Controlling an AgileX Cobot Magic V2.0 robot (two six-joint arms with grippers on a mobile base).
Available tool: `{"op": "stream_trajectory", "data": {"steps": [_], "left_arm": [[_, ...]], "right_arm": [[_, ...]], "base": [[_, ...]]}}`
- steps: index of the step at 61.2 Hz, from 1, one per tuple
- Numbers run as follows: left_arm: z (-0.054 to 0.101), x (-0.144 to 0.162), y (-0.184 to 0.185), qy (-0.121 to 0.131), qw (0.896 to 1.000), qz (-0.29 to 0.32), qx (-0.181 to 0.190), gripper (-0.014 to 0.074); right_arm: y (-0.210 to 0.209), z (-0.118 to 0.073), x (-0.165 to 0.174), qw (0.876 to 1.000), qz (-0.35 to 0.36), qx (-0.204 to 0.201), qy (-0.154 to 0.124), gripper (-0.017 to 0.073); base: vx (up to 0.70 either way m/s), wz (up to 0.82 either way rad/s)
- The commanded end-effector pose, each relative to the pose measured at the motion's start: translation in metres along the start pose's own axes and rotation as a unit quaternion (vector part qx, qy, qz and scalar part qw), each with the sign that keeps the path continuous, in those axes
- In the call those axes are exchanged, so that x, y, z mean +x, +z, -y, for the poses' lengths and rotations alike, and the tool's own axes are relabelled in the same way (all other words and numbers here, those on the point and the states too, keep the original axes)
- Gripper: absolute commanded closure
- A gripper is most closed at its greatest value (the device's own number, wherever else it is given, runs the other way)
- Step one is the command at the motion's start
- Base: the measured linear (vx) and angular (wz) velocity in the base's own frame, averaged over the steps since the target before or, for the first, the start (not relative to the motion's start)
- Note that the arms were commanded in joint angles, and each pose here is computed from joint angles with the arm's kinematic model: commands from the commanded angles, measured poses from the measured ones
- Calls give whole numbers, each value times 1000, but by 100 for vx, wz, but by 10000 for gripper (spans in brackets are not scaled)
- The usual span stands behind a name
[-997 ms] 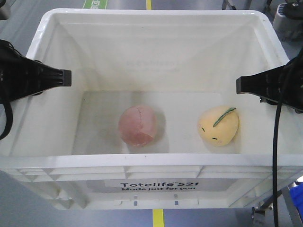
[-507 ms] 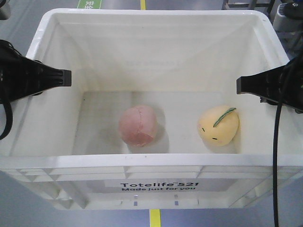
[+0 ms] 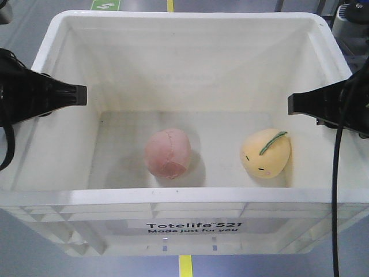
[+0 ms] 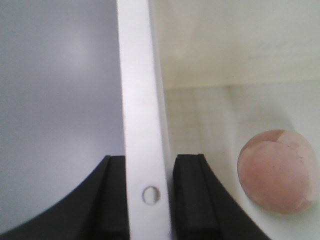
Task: Place moving items into box and shelve
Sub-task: 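Hold the lifted tote with both grippers while the base drives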
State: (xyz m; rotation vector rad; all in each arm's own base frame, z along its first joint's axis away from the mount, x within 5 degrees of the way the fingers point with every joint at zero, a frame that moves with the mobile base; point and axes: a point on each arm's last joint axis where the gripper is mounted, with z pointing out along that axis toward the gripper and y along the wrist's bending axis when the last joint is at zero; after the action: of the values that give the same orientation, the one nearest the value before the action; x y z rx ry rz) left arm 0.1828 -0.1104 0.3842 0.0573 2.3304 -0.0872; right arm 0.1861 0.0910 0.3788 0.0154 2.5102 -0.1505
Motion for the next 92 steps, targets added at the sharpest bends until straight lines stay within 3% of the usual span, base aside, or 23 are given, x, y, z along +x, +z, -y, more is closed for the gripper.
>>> {"op": "stream_trajectory", "data": {"steps": [1, 92], "left_arm": [[1, -20, -22, 7, 995, 94, 42, 443], [1, -20, -22, 7, 995, 94, 42, 443]], "right_arm": [[-16, 8, -14, 997, 75, 1, 4, 407], [-16, 8, -14, 997, 76, 0, 4, 407]], "base": [[41, -6], [37, -24]]}}
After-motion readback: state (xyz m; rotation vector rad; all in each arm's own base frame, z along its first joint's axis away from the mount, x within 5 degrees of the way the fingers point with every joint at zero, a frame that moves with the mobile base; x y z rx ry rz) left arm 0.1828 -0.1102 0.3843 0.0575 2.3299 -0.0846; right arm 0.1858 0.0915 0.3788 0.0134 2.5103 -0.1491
